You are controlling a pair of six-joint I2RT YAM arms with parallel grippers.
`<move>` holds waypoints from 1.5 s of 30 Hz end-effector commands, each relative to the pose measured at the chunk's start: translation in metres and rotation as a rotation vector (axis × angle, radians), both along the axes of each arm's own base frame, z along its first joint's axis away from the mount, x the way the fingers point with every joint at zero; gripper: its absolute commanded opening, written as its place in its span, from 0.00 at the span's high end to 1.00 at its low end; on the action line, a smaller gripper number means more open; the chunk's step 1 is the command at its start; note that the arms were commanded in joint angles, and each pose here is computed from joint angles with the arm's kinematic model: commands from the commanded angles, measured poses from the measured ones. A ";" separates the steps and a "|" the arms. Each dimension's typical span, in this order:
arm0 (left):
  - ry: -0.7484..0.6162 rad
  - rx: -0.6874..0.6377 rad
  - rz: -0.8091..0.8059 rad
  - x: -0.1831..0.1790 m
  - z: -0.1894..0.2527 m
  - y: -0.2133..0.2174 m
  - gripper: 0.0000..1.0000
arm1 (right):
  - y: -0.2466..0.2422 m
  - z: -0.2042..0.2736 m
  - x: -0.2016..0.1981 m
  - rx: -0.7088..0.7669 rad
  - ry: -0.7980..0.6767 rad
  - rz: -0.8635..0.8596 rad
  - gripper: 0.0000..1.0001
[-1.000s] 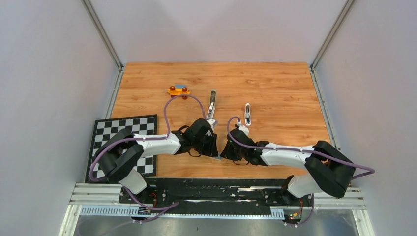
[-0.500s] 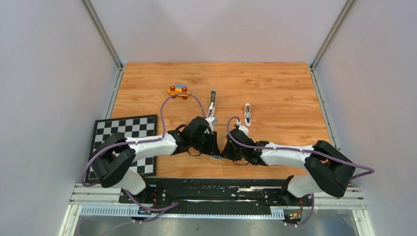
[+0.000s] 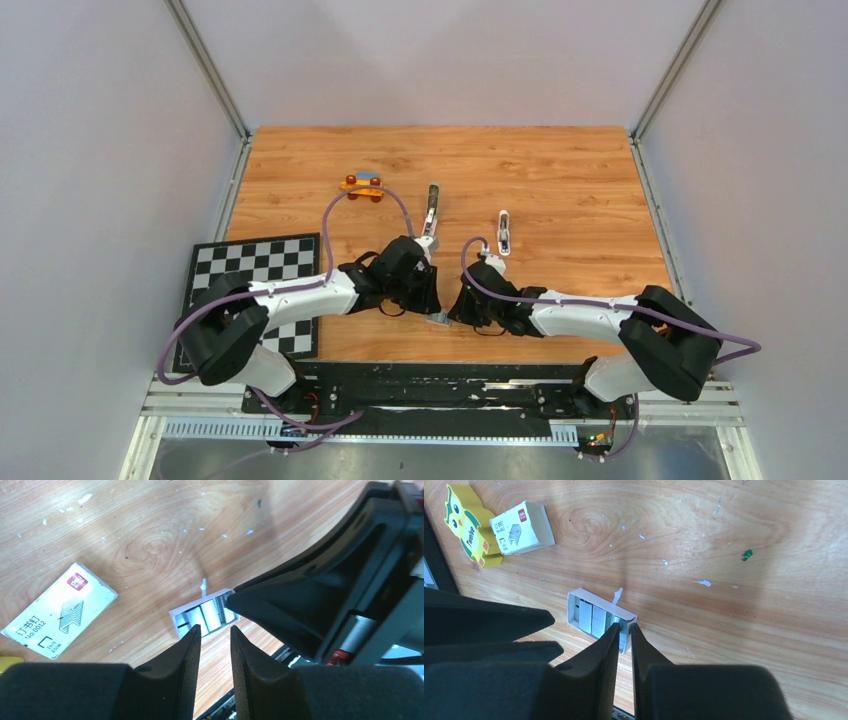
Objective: Load the staples into the stapler
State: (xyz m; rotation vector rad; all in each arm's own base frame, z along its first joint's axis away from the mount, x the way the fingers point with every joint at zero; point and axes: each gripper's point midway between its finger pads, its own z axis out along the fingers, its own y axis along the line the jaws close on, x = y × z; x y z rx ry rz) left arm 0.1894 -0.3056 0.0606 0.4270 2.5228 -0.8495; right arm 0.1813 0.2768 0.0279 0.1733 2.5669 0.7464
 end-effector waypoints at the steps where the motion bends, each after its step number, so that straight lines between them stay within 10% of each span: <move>1: -0.014 0.062 -0.005 0.003 -0.010 0.003 0.70 | -0.009 -0.017 -0.011 -0.078 0.034 0.025 0.83; 45: -0.017 0.229 -0.010 0.001 -0.032 -0.006 0.61 | -0.007 -0.010 -0.011 -0.066 0.006 0.035 0.83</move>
